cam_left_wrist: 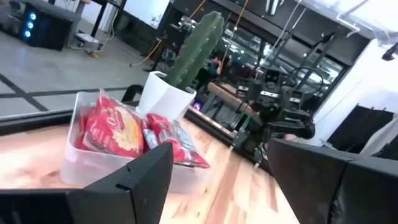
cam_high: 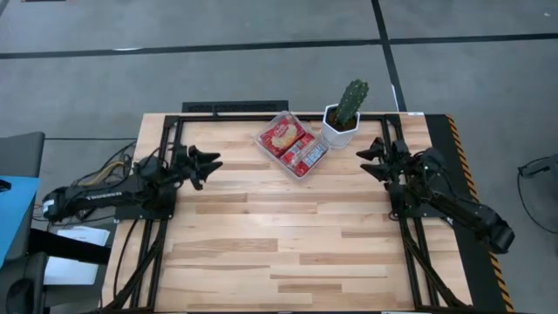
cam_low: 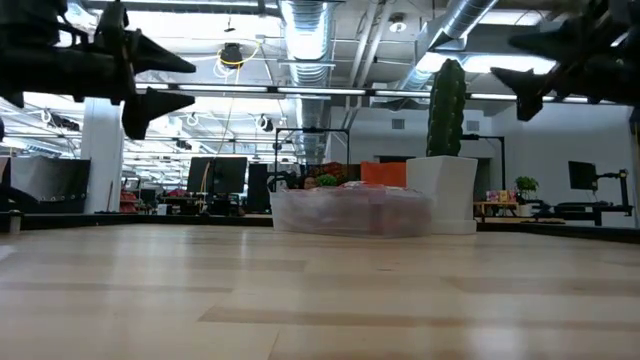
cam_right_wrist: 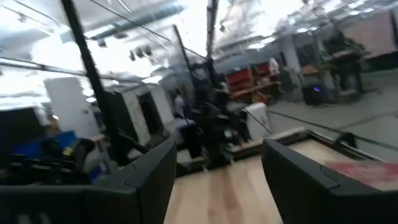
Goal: Sort popcorn bags into baskets
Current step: Return to Home Position
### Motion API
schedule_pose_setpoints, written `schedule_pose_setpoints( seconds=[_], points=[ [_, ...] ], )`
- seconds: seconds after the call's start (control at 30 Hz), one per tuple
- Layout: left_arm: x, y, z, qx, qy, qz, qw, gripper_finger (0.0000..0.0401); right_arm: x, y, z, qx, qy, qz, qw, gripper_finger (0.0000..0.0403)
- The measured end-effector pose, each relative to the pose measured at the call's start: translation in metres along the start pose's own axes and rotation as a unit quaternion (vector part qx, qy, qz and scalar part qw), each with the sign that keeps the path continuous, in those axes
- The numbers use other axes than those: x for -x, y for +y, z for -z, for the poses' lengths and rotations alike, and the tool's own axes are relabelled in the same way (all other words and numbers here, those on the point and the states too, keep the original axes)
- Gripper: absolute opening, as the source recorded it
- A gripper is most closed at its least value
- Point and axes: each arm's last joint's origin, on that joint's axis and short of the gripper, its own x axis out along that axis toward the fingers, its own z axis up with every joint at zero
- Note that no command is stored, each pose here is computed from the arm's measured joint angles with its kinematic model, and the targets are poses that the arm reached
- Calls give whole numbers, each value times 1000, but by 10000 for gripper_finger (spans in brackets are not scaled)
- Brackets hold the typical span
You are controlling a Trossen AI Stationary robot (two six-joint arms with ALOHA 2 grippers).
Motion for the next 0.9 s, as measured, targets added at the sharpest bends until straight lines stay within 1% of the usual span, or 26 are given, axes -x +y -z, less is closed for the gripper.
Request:
schedule_pose_setpoints(
  seconds=[0.13, 0.23, 0.33, 0.37, 0.43, 0.5, 0.57, 0.63, 0.67, 0.77, 0.9],
  points=[
    [5, -8, 10, 0, 0, 1, 1000, 249, 1, -6, 5, -1, 22, 28, 999, 260],
    [8, -17, 13, -3, -1, 12, 1000, 249, 1, -7, 6, -21, 25, 31, 999, 260],
    [11, -29, 7, -11, -17, 26, 999, 249, 0, -2, -2, -36, 2, 0, 999, 260],
    [13, -32, 3, -14, -25, 33, 999, 249, 0, 0, -4, -38, 6, -15, 999, 260],
    [16, -36, -1, -19, -36, 35, 999, 249, -1, 5, -13, -23, 14, -46, 999, 260],
    [20, -36, 0, -20, -34, 23, 999, 249, -1, 7, -19, -11, 17, -56, 998, 260],
    [23, -37, 1, -10, -30, 28, 999, 249, 1, 2, -16, -49, 26, -36, 998, 260],
    [27, -38, -1, 5, -29, 45, 999, 249, 2, 0, -18, -90, 12, -10, 996, 260],
    [28, -38, -1, 13, -28, 53, 998, 249, 2, -1, -19, -99, 2, 0, 995, 260],
    [33, -38, -2, 23, -25, 64, 997, 249, 0, -2, -18, -90, -18, 27, 995, 260],
    [35, -38, -4, 30, -31, 69, 997, 249, -12, -1, -3, -91, -14, 77, 993, 260]
  ],
)
